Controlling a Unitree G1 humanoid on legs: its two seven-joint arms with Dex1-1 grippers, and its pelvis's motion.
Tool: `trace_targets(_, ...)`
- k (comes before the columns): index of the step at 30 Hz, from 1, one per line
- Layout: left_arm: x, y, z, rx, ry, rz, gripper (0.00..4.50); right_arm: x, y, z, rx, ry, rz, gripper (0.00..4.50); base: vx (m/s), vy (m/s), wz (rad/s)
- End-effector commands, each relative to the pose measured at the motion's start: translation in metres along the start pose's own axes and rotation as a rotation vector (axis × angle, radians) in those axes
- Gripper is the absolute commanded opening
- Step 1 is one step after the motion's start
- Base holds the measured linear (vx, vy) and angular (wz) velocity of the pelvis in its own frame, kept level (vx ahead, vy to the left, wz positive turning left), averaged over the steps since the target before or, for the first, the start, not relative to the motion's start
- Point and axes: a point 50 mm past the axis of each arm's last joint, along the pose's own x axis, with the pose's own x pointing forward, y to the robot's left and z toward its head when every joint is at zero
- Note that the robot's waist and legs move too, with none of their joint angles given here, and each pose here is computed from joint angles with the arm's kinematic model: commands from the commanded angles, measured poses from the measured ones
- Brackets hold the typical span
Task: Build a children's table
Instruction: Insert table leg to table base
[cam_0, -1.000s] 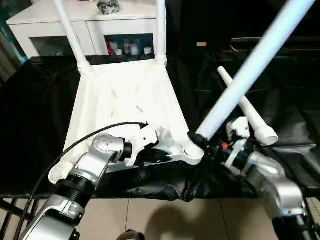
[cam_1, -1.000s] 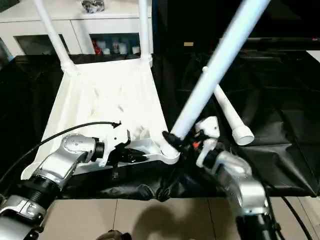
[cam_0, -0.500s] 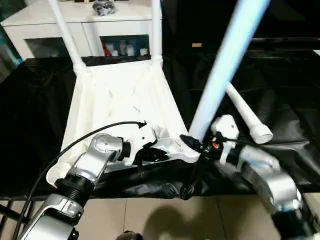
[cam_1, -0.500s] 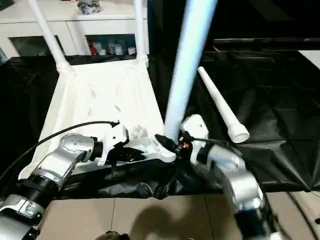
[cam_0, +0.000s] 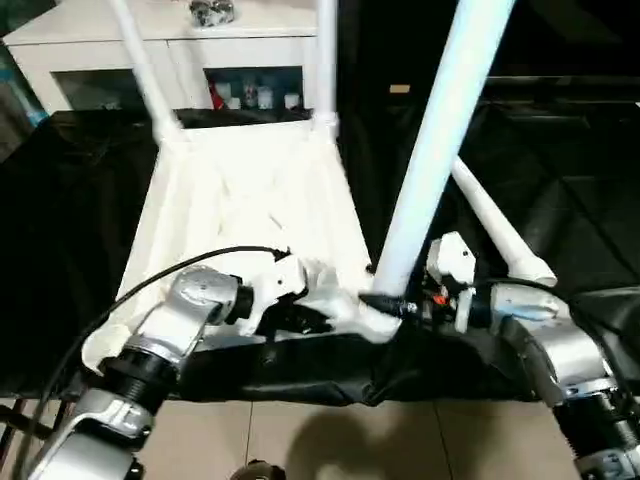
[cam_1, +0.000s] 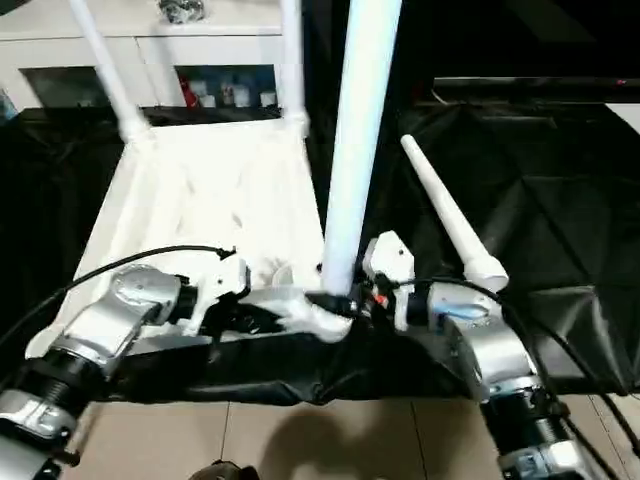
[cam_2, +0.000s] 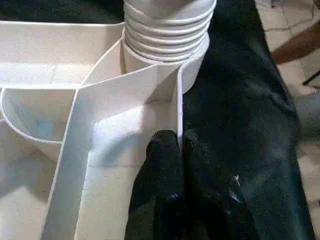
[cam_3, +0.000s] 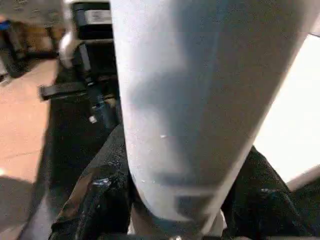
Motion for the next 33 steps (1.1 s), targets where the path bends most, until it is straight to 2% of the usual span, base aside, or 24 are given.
trace_targets(1,-0.003,0.002,0.021,0.086,-0.045,-0.019,0.00,0.006,0.022,-0.038,0.109,0.152,0.129,1.88,0.000,0.000,0.00)
trace_targets(14,-0.003,-0.001,0.019,0.080,-0.048,-0.025,0.00,0.005,0.022,-0.043,0.109,0.137,0.154,1.88,0.000,0.000,0.00)
trace_targets(17,-0.002,0.003,0.022,0.077,-0.063,0.015,0.00,0.006,0.014,-0.043,0.131,0.115,0.061,1.88,0.000,0.000,0.00)
trace_targets(18,-0.001,0.007,0.026,0.069,-0.083,0.074,0.00,0.009,0.003,-0.043,0.145,0.093,-0.056,1.88,0.000,0.000,0.00)
trace_targets(19,0.000,0.009,0.027,0.066,-0.091,0.098,0.00,0.010,-0.001,-0.043,0.148,0.089,-0.101,1.88,0.000,0.000,0.00)
trace_targets(21,0.002,0.020,0.036,0.045,-0.129,0.239,0.00,0.014,-0.016,-0.041,0.148,0.070,-0.253,1.87,0.000,0.000,0.00)
trace_targets(22,0.003,0.021,0.037,0.043,-0.133,0.256,0.00,0.014,-0.018,-0.040,0.150,0.068,-0.271,1.87,0.000,0.000,0.00)
trace_targets(23,0.005,0.028,0.044,0.020,-0.159,0.354,0.00,0.017,-0.028,-0.039,0.172,0.054,-0.373,1.87,-0.050,0.016,-0.09)
trace_targets(25,0.007,0.030,0.049,0.007,-0.172,0.402,0.00,0.019,-0.034,-0.038,0.185,0.045,-0.427,1.87,0.000,0.000,0.00)
trace_targets(26,0.013,0.033,0.055,-0.005,-0.178,0.488,0.00,0.024,-0.042,-0.036,0.160,0.064,-0.501,1.87,0.000,0.000,0.00)
trace_targets(28,0.013,0.033,0.055,-0.005,-0.178,0.488,0.00,0.024,-0.042,-0.036,0.160,0.064,-0.501,1.87,0.000,0.000,0.00)
trace_targets(29,0.022,0.035,0.064,-0.039,-0.193,0.598,0.00,0.030,-0.051,-0.034,0.159,0.070,-0.600,1.87,0.000,0.000,0.00)
trace_targets(33,0.034,0.030,0.072,-0.068,-0.214,0.630,0.00,0.036,-0.056,-0.034,0.224,0.060,-0.655,1.87,0.000,0.000,0.00)
